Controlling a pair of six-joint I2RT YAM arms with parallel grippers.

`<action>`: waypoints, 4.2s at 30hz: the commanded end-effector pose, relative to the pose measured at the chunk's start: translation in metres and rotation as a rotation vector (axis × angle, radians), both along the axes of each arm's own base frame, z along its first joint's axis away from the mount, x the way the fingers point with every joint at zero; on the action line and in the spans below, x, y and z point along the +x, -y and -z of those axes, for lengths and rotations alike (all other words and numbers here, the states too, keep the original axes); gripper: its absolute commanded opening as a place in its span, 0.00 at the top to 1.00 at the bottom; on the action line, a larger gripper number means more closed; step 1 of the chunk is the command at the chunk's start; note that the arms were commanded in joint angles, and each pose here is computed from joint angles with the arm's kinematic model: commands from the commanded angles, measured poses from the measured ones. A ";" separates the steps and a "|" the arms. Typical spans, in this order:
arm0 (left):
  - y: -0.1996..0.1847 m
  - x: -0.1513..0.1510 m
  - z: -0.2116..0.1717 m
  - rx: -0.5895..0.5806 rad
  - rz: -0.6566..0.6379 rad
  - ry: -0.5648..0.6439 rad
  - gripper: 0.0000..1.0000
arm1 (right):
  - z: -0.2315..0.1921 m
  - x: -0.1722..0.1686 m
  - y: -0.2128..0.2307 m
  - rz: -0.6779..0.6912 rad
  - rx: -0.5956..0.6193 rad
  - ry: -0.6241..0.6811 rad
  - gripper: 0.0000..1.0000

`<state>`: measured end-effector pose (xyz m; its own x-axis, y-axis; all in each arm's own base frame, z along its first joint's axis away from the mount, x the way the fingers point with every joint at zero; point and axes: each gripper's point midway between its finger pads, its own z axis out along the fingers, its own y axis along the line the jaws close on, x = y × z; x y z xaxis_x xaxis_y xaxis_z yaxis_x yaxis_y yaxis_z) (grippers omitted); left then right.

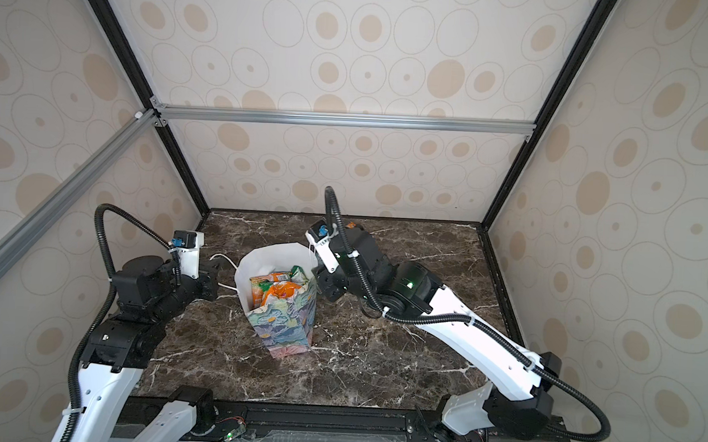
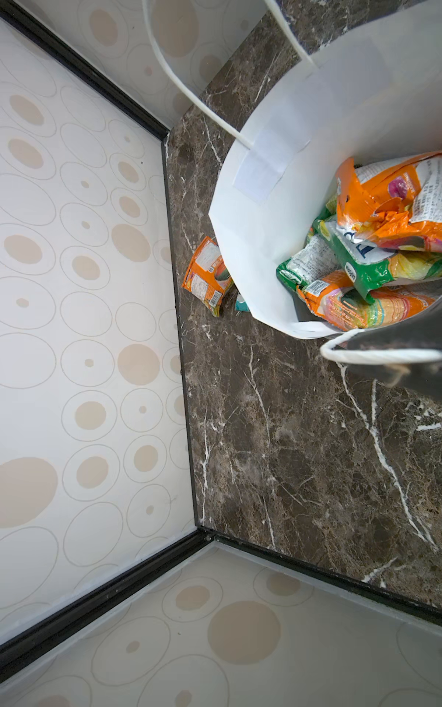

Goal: Place the snacks into the paper bag
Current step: 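Raise the right gripper out of the bag and move it back, then move the right gripper over the teal Fox's Mint Blossom packet, then lower the right gripper onto the teal packet and close it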

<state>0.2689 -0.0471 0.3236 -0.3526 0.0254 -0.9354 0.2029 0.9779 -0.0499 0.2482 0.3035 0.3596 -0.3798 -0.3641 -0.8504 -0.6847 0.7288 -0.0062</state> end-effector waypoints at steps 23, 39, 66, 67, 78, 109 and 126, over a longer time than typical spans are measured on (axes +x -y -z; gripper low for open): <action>0.003 0.010 -0.020 0.020 0.022 0.028 1.00 | 0.105 0.022 0.087 0.294 0.248 -0.214 0.57; -0.006 0.006 -0.014 0.034 -0.027 0.040 1.00 | 0.174 0.055 0.049 0.251 0.199 -0.299 0.54; -0.008 0.004 -0.010 0.037 -0.041 0.033 0.98 | 0.268 0.085 -0.008 0.170 0.451 -0.630 0.44; -0.008 0.004 -0.011 0.039 -0.040 0.033 0.98 | 0.272 0.088 -0.010 0.178 0.463 -0.638 0.44; -0.005 0.000 -0.011 0.029 -0.021 0.038 0.95 | 0.301 0.113 -0.023 0.211 0.601 -0.647 0.44; -0.003 0.000 -0.011 0.024 -0.011 0.041 0.94 | 0.329 0.131 -0.035 0.262 0.733 -0.681 0.41; -0.001 -0.001 -0.008 0.014 0.001 0.035 0.95 | 0.340 0.141 -0.056 0.272 0.700 -0.695 0.41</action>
